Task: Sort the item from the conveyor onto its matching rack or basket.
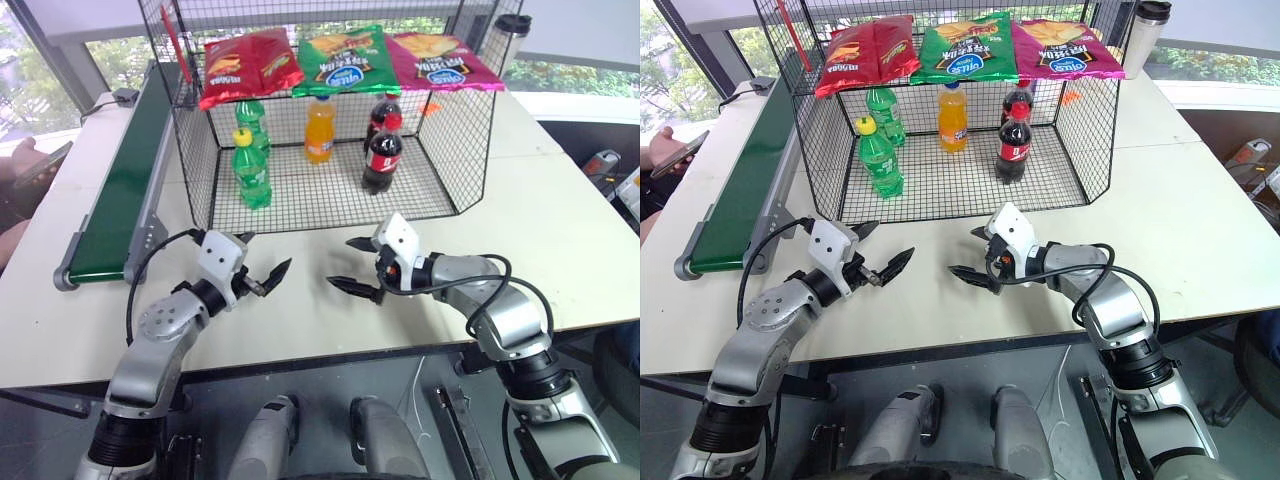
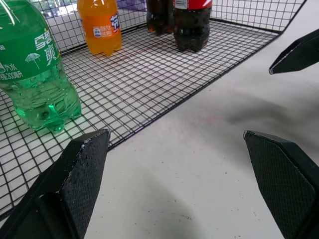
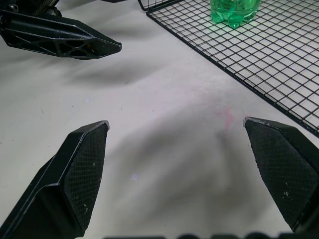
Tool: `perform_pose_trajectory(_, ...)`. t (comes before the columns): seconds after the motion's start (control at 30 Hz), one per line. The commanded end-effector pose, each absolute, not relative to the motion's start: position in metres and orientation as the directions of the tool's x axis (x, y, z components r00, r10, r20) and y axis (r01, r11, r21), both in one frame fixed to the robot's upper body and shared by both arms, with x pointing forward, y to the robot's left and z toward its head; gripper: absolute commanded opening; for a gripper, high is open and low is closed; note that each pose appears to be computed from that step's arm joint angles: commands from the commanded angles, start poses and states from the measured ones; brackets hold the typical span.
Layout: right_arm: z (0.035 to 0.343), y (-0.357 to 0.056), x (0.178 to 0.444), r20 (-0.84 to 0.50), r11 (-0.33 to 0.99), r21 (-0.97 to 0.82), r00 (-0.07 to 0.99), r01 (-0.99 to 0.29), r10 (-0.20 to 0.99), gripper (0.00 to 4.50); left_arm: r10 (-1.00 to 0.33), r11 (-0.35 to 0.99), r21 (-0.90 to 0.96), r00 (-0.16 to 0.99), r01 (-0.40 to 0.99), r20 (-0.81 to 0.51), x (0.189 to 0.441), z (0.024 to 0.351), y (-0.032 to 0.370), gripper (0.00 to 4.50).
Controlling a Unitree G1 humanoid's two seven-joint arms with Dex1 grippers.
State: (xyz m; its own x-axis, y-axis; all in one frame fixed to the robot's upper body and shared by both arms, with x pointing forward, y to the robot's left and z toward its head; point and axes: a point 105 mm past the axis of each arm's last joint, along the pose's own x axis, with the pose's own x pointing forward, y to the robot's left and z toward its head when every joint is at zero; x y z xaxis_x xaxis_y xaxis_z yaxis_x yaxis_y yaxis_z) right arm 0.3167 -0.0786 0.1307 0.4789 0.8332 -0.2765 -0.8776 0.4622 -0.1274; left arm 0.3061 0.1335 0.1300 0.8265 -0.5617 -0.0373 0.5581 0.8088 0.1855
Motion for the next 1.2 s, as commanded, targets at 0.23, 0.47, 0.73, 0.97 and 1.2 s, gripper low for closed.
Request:
perform_pose_trajectory(0.23, 0.147, -0.074, 0.316, -0.231, 0.439, -0.177, 0.471, -0.881, 0.851, 4.48, -0.561, 0.81, 0.205, 0.828, 0.549, -0.001, 0.305, 0.139, 0.133, 4.5)
perform_pose_trajectory(0.47, 0.147, -0.074, 0.316, -0.229, 0.443, -0.178, 0.475, -0.879, 0.85, 4.48, -0.55, 0.817, 0.214, 0.835, 0.536, 0.007, 0.307, 0.14, 0.135, 4.5)
perform_pose_trajectory(0.73, 0.153, -0.071, 0.314, -0.212, 0.428, -0.176, 0.459, -0.886, 0.863, 4.48, -0.507, 0.852, 0.176, 0.861, 0.493, 0.043, 0.301, 0.15, 0.145, 4.5)
perform_pose_trajectory(0.97, 0.172, -0.063, 0.311, -0.136, 0.398, -0.138, 0.415, -0.907, 0.899, 4.48, -0.384, 0.921, 0.107, 0.919, 0.375, 0.085, 0.285, 0.181, 0.184, 4.5)
perform_pose_trajectory(1.2, 0.191, -0.051, 0.307, -0.058, 0.332, -0.099, 0.338, -0.938, 0.939, 4.48, -0.217, 0.972, 0.109, 0.974, 0.209, 0.059, 0.28, 0.185, 0.243, 4.5)
